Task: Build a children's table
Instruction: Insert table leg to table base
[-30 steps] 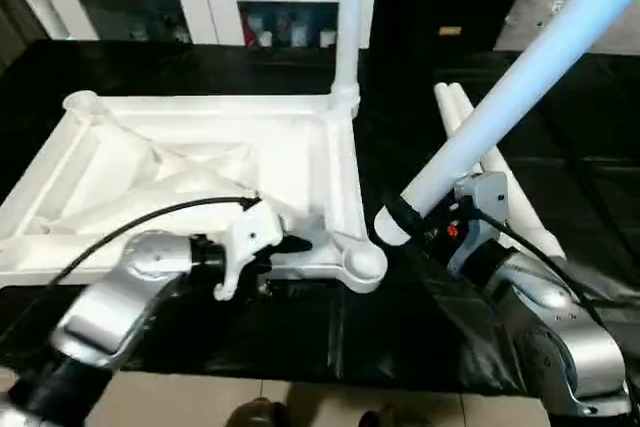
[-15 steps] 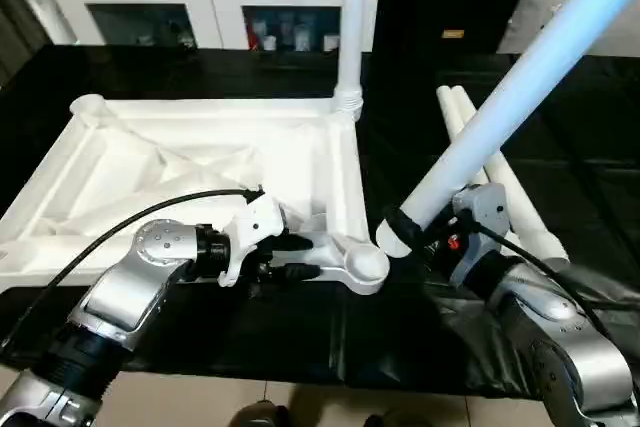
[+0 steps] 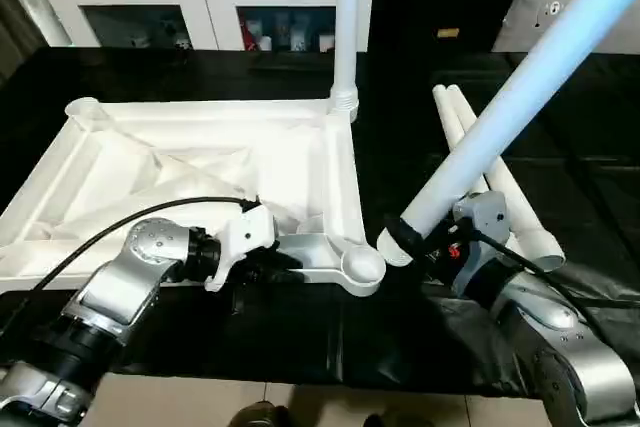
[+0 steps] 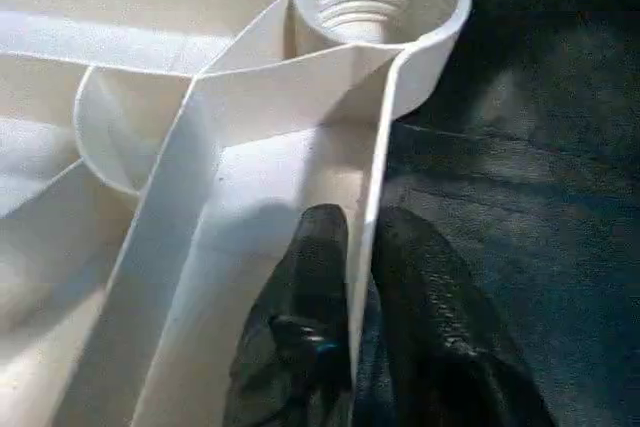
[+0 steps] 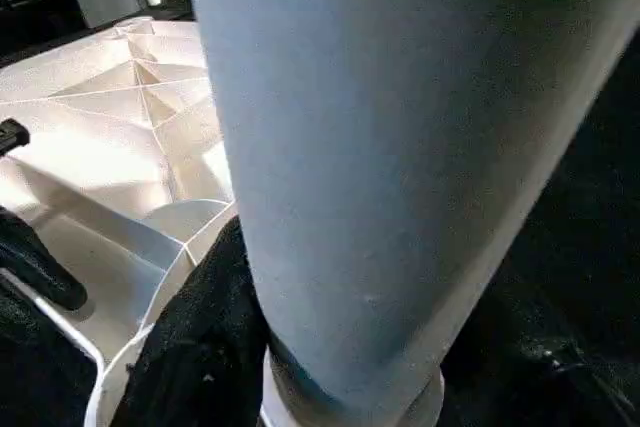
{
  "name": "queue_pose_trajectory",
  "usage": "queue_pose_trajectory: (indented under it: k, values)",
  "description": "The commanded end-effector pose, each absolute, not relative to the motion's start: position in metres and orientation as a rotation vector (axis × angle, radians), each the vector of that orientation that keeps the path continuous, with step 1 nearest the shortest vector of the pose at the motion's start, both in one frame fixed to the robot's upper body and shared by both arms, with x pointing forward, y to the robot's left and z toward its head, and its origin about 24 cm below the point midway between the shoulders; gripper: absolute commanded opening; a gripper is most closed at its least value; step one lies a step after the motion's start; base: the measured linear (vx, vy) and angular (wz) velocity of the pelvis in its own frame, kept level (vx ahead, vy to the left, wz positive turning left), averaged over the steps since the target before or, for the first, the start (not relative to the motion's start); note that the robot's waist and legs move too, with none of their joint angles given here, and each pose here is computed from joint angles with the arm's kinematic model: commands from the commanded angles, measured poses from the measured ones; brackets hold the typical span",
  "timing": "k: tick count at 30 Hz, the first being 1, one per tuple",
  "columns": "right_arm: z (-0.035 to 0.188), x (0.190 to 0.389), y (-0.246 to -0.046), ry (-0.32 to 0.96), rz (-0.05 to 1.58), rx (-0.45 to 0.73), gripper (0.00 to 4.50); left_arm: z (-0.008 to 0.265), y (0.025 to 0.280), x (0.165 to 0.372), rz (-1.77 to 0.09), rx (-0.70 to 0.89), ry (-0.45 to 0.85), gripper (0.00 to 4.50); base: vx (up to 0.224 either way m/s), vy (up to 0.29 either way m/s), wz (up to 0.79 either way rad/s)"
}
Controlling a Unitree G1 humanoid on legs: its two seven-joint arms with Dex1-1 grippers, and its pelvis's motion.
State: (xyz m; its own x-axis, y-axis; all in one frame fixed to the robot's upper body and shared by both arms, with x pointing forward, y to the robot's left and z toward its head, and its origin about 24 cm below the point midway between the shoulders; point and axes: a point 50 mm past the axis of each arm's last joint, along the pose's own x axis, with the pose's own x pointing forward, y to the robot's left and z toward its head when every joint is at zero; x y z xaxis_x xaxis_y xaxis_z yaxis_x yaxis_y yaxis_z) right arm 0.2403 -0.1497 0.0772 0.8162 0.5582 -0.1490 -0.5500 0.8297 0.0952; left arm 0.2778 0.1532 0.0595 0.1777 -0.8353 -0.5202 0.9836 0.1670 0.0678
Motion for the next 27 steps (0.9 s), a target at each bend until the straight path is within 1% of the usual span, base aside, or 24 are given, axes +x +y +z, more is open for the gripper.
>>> queue_pose_trajectory:
  k: [1, 3, 5, 8, 10, 12, 13, 16, 21, 22, 23, 24, 25, 27]
  values:
    - [0.084, 0.238, -0.144, 0.151, 0.623, 0.054, 1.90, 0.058, 0.153, 0.282, -1.324, 0.491, 0.405, 0.27, 0.000, 0.000, 0.00]
    - [0.086, 0.240, -0.144, 0.149, 0.630, 0.052, 1.90, 0.055, 0.153, 0.282, -1.331, 0.517, 0.414, 0.27, 0.000, 0.000, 0.00]
    - [0.087, 0.241, -0.143, 0.147, 0.633, 0.050, 1.90, 0.054, 0.153, 0.282, -1.333, 0.529, 0.417, 0.06, 0.000, 0.000, 0.00]
    - [0.088, 0.242, -0.143, 0.142, 0.638, 0.048, 1.90, 0.054, 0.152, 0.284, -1.323, 0.529, 0.407, 0.01, 0.000, 0.000, 0.00]
    - [0.091, 0.247, -0.140, 0.142, 0.665, 0.051, 1.90, 0.053, 0.151, 0.293, -1.239, 0.529, 0.410, 0.00, 0.000, 0.000, 0.00]
    - [0.092, 0.248, -0.138, 0.143, 0.675, 0.053, 1.90, 0.052, 0.150, 0.296, -1.215, 0.527, 0.409, 0.00, 0.000, 0.000, 0.00]
    - [0.094, 0.250, -0.135, 0.140, 0.693, 0.054, 1.90, 0.054, 0.148, 0.301, -1.166, 0.456, 0.413, 0.00, 0.000, 0.000, 0.00]
    - [0.096, 0.253, -0.133, 0.137, 0.715, 0.049, 1.90, 0.058, 0.142, 0.302, -1.176, 0.415, 0.392, 0.00, 0.000, 0.000, 0.00]
    - [0.096, 0.254, -0.129, 0.151, 0.757, 0.032, 1.90, 0.054, 0.138, 0.296, -1.249, 0.439, 0.404, 0.00, 0.000, 0.000, 0.00]
    - [0.096, 0.254, -0.129, 0.151, 0.758, 0.032, 1.90, 0.054, 0.138, 0.296, -1.249, 0.438, 0.404, 0.28, 0.000, 0.000, 0.00]
    - [0.096, 0.254, -0.128, 0.152, 0.762, 0.030, 1.90, 0.054, 0.138, 0.296, -1.249, 0.430, 0.409, 0.28, 0.000, 0.000, 0.00]
    - [0.096, 0.255, -0.127, 0.154, 0.768, 0.029, 1.90, 0.053, 0.138, 0.296, -1.239, 0.420, 0.415, 0.55, 0.000, 0.000, 0.00]
    - [0.096, 0.255, -0.126, 0.154, 0.771, 0.029, 1.90, 0.053, 0.138, 0.297, -1.234, 0.417, 0.417, 0.55, 0.000, 0.000, 0.00]
    - [0.096, 0.256, -0.126, 0.155, 0.773, 0.029, 1.90, 0.054, 0.139, 0.298, -1.222, 0.421, 0.415, 0.71, 0.000, 0.000, 0.00]
